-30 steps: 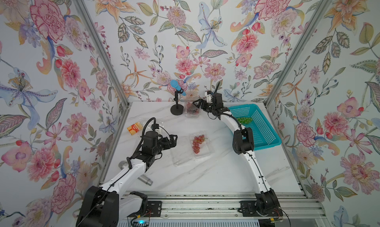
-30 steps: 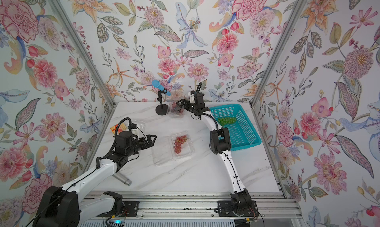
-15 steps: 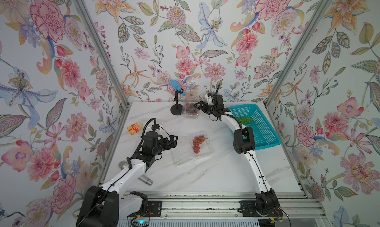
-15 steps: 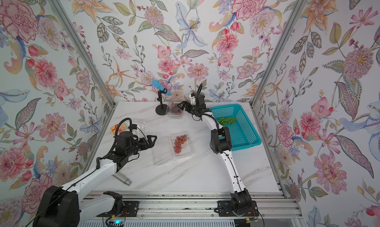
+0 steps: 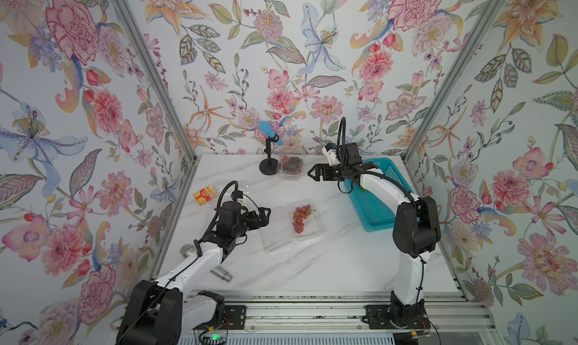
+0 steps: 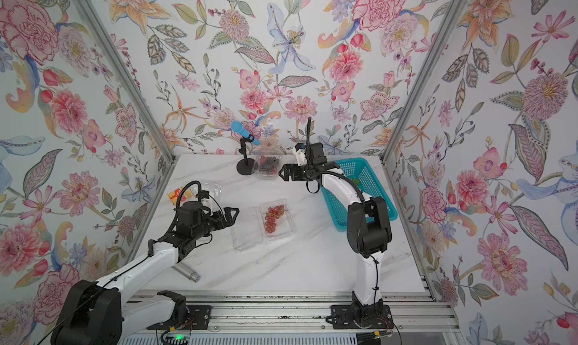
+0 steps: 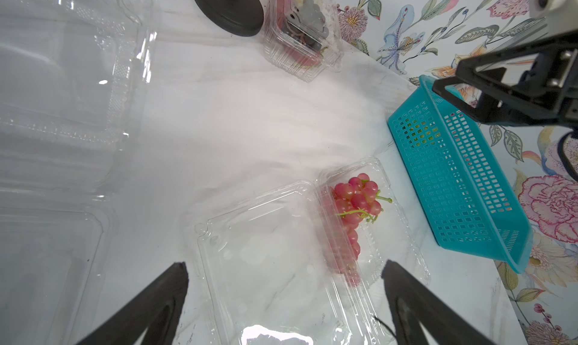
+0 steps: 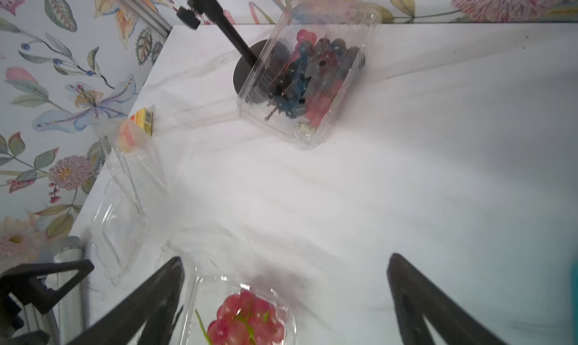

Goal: Pack grapes into containers
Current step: Close the packing box at the center of the board.

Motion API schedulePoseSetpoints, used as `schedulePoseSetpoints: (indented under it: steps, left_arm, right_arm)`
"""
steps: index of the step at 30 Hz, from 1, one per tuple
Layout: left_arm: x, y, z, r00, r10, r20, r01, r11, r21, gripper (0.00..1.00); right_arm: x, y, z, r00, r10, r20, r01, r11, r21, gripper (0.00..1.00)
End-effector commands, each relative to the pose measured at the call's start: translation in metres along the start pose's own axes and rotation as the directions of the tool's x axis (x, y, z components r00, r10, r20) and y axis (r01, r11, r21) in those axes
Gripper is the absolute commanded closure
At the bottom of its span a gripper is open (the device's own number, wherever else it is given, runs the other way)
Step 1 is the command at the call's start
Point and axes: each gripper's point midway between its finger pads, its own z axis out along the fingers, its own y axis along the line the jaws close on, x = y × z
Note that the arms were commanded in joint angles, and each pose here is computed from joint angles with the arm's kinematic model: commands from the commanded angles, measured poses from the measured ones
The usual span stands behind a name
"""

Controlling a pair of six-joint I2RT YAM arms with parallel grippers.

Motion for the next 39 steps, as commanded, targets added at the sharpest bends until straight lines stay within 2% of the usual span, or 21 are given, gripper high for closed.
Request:
schedulePoseSetpoints:
  steps: [1,6,10,16,23,27,30,39]
  left_arm:
    - [0.010,0.001,0.004,1.000,-0.008,-0.024,0.009,1.000,0.010,0.00]
    - [0.017,0.003,0.002,0.999,-0.002,-0.040,0.003,1.000,0.008,0.00]
    - [0.024,0.005,0.001,0.999,-0.005,-0.040,0.006,1.000,0.010,0.00]
    - [0.039,0.010,0.000,0.999,-0.029,-0.046,0.030,0.999,0.014,0.00]
    - [0.055,0.019,0.001,0.996,-0.059,-0.074,0.057,0.998,-0.019,0.00]
    - [0.064,0.021,0.001,0.994,-0.070,-0.086,0.068,0.997,-0.024,0.00]
    - [0.070,0.018,0.001,0.993,-0.064,-0.095,0.062,0.998,-0.019,0.00]
    - [0.084,0.018,0.007,0.992,-0.065,-0.105,0.064,0.998,-0.010,0.00]
  right_arm:
    - [0.079,-0.007,0.000,0.984,-0.014,-0.180,0.033,0.994,0.100,0.00]
    - [0.149,0.018,-0.008,0.955,-0.094,-0.283,0.133,0.983,0.123,0.00]
    - [0.174,0.012,-0.015,0.947,-0.066,-0.313,0.123,0.979,0.165,0.00]
    - [0.183,0.001,-0.014,0.948,-0.049,-0.315,0.126,0.965,0.231,0.00]
    - [0.182,-0.009,0.001,0.944,-0.032,-0.329,0.125,0.955,0.269,0.06]
    - [0.183,-0.012,0.009,0.945,-0.015,-0.328,0.108,0.958,0.267,0.05]
    - [0.180,-0.008,0.012,0.952,-0.001,-0.306,0.082,0.964,0.252,0.00]
    - [0.177,-0.005,0.021,0.958,0.059,-0.279,0.015,0.967,0.256,0.00]
